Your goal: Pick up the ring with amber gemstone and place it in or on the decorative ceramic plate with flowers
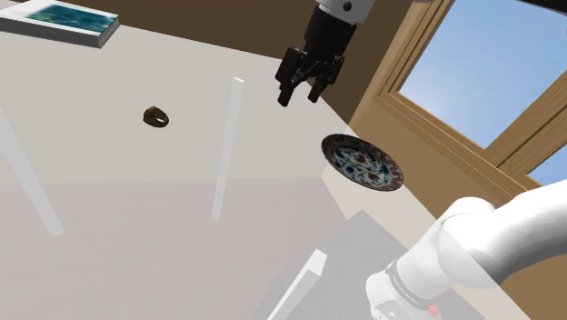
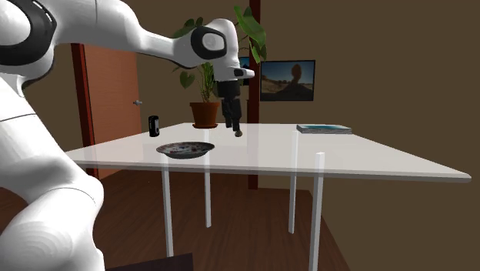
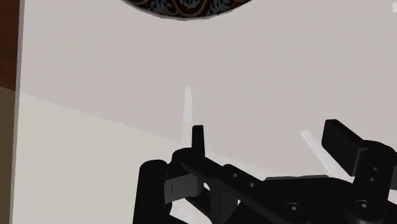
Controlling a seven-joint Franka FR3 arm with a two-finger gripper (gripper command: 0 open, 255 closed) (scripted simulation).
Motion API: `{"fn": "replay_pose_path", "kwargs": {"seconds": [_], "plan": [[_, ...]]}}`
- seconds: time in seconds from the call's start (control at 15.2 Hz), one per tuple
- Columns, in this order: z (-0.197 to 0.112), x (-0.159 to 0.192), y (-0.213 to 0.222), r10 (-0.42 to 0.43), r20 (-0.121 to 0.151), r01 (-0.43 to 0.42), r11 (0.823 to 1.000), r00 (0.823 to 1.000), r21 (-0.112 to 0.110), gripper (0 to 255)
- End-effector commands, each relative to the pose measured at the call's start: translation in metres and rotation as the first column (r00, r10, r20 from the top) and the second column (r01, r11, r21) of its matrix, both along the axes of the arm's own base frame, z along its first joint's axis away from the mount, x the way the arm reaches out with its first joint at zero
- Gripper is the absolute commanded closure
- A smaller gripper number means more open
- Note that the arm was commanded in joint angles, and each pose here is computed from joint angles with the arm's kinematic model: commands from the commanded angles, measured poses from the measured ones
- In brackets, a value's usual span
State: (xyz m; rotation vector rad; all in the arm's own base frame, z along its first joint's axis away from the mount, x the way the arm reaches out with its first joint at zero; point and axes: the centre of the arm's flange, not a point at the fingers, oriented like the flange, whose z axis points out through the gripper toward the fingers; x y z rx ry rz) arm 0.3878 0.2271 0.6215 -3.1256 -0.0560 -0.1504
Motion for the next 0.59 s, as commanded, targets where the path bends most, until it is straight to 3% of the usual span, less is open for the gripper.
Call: {"fn": "replay_pose_path", "kwargs": {"seconds": [0.0, 0.53], "plan": [[-0.005, 0.009, 0.027, 0.002, 0.001, -0.002, 1.0, 1.0, 0.001, 0], [-0.011, 0.04, 0.127, 0.012, 0.004, -0.012, 1.0, 1.0, 0.0, 0]]}}
